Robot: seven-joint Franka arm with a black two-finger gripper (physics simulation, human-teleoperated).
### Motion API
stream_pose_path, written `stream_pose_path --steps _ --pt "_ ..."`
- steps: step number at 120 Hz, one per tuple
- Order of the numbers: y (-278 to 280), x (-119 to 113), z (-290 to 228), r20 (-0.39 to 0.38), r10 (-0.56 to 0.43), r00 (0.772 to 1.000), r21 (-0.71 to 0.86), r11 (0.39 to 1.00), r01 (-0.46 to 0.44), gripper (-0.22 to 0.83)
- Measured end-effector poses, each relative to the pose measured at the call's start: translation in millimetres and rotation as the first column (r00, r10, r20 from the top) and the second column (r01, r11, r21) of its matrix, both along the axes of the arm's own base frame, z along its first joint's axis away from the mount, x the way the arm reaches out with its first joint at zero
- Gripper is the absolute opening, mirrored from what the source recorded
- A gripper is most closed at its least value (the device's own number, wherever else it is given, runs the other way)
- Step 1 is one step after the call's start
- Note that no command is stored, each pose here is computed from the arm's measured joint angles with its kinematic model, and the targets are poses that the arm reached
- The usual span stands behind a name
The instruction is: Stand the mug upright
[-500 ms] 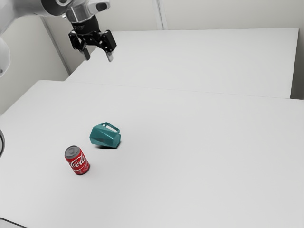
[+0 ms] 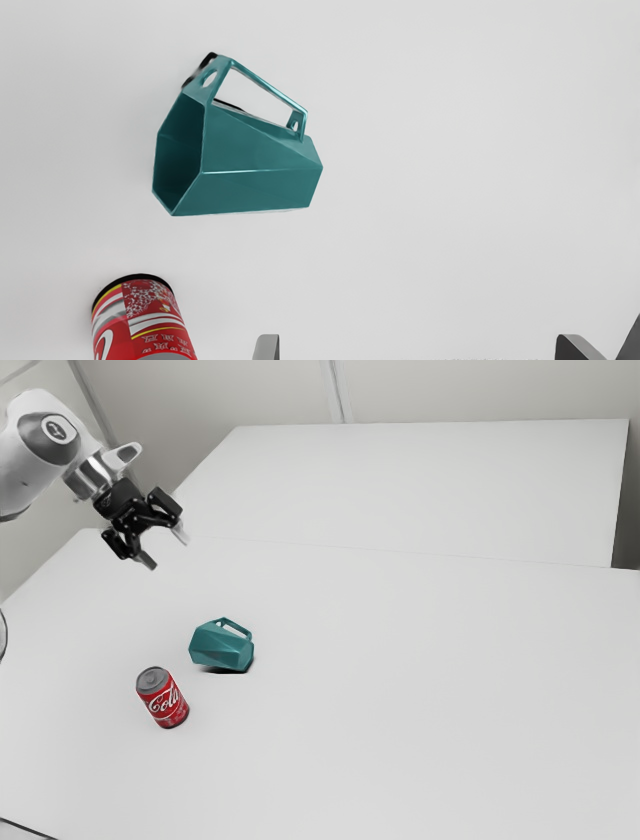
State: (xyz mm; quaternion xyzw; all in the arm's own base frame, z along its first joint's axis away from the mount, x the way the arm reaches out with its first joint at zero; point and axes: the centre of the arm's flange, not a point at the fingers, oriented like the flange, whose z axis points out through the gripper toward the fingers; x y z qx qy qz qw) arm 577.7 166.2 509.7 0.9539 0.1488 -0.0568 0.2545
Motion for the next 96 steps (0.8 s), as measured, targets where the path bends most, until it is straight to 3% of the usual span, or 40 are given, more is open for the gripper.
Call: stream_pose_path --steps 14,31,65,96 --pt "33.2 -0.8 -76.5 -0.029 -0.006 1.0 -0.134 0.991 0.002 0.61" --pt "59.6 -11.7 -128.6 -0.001 -0.04 0.999 -0.239 0.97 0.038 0.61" --pt "71.3 -26.6 -208.6 0.151 -0.063 0.986 -0.447 0.886 0.125 0.61" --pt "64.6 -26.9 -224.2 0.313 -0.053 0.948 -0.501 0.839 0.212 0.61"
